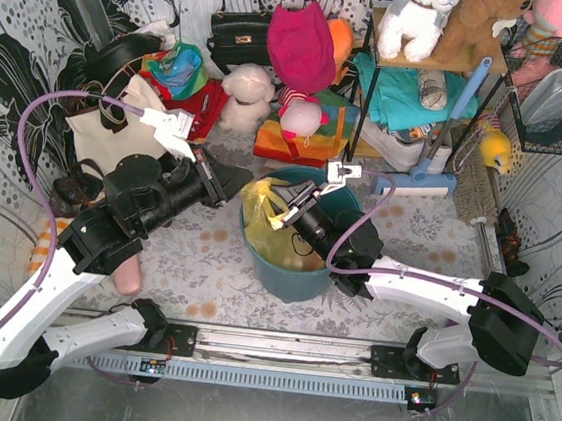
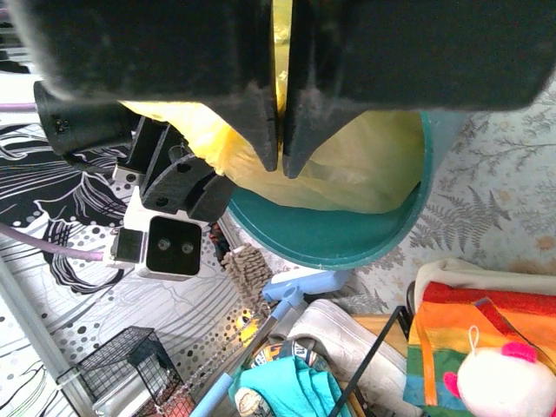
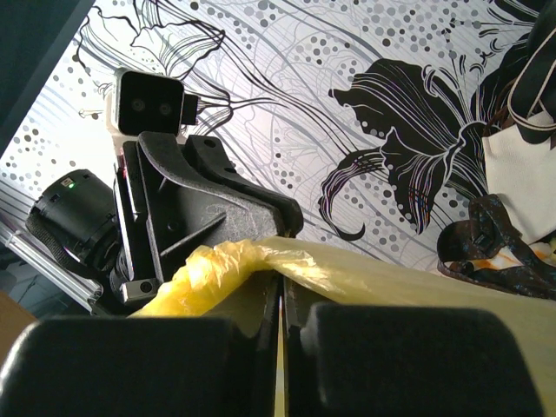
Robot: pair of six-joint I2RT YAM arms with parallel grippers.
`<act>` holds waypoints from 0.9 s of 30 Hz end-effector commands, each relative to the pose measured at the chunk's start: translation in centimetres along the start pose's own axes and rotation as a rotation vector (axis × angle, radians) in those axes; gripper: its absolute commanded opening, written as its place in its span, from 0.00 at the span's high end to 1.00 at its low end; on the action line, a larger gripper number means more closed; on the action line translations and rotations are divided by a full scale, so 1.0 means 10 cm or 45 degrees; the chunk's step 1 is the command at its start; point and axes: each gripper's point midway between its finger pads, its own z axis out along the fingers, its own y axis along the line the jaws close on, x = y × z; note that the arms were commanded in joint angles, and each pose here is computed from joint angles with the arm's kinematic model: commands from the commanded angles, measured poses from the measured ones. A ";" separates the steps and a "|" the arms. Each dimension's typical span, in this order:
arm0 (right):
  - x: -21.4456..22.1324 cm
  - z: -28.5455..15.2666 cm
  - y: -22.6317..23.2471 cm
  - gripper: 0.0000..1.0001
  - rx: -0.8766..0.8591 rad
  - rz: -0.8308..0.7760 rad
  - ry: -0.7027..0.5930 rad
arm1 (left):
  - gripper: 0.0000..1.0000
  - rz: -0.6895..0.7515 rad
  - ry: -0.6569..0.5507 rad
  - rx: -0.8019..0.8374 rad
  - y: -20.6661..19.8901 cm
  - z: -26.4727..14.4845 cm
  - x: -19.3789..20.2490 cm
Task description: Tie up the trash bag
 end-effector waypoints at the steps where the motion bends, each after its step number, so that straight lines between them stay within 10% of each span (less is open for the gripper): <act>1: -0.17 0.01 0.34 1.00 -0.119 0.015 -0.058 | 0.92 0.005 0.004 0.075 -0.10 -0.01 -0.01; 11: -0.19 -0.12 0.33 0.67 -0.061 0.028 -0.037 | 1.00 0.032 -0.013 0.078 -0.12 0.00 -0.07; 27: -0.20 -0.64 -0.07 0.75 0.394 -0.024 0.105 | 1.00 0.065 -0.030 0.082 -0.14 -0.01 -0.12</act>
